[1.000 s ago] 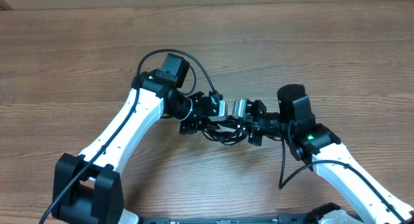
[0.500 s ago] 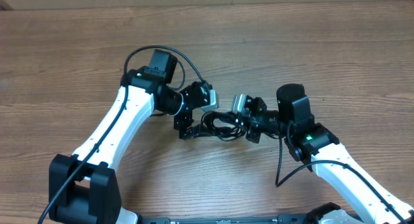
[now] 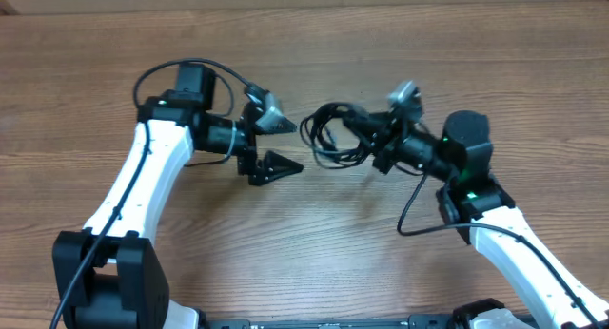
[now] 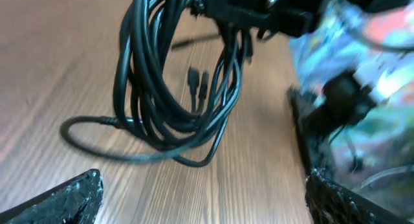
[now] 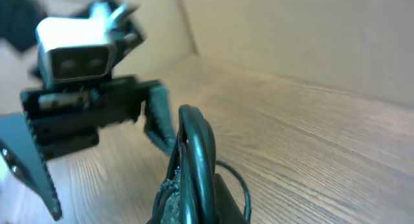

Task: Untangle cables

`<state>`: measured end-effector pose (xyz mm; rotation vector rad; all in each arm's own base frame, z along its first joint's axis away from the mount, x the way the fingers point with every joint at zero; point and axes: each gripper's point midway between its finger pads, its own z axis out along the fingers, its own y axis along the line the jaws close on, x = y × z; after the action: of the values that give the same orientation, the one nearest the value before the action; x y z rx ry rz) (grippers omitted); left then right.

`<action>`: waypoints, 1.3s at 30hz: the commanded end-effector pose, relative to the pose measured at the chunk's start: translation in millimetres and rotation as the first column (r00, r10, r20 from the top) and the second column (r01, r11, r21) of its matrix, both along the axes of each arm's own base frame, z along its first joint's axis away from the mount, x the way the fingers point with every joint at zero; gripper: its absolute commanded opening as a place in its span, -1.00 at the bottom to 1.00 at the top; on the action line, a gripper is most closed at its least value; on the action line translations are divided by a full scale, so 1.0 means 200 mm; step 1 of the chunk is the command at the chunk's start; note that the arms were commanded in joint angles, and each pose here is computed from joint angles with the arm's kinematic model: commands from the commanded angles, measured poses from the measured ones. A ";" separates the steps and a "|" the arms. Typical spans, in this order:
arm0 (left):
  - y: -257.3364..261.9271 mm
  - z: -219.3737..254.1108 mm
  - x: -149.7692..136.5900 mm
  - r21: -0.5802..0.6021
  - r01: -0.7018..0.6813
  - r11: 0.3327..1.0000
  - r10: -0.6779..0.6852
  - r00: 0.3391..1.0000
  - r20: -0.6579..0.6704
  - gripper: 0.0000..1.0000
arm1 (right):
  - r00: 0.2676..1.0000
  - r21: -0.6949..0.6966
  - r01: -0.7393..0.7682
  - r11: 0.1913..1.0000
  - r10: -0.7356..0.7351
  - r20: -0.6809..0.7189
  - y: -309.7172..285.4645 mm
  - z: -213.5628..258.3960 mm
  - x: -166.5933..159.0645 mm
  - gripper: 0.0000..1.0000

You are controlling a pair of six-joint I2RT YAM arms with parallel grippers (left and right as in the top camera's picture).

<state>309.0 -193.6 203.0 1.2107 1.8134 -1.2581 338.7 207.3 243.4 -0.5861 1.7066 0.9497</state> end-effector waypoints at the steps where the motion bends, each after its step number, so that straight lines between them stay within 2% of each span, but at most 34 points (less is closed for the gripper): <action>1: 0.00 0.25 -0.01 -0.219 0.027 0.975 -0.021 0.999 0.029 1.00 | 0.992 0.153 0.039 0.987 -0.020 -0.124 -0.03 0.10 0.02 -0.92; 7: 0.00 0.39 -0.04 -0.366 0.078 0.927 -0.060 0.996 0.061 1.00 | 0.997 0.178 -0.037 0.983 0.048 -0.058 0.01 0.18 -0.02 -0.92; 19: 0.00 0.37 -0.02 -0.341 0.065 0.938 -0.051 0.997 0.049 1.00 | 0.992 0.182 -0.110 0.977 0.119 -0.042 0.03 0.19 -0.07 -0.92; 27: 0.01 0.22 0.04 -0.178 -0.015 0.984 0.015 1.000 0.001 0.99 | 0.979 0.183 -0.195 0.964 0.201 -0.016 0.06 0.21 -0.14 -0.92; 33: 0.05 0.08 0.14 0.003 -0.148 0.989 0.148 0.985 -0.087 0.99 | 0.977 0.183 -0.209 0.961 0.215 -0.013 0.07 0.22 -0.15 -0.92; 39: 0.06 0.07 0.16 0.029 -0.194 0.981 0.196 0.970 -0.140 0.99 | 0.977 0.184 -0.206 0.961 0.211 -0.005 0.07 0.22 -0.14 -0.92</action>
<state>336.6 -184.6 208.7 0.9950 1.9391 -1.2878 311.4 219.9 277.4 -0.6215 1.6159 1.2489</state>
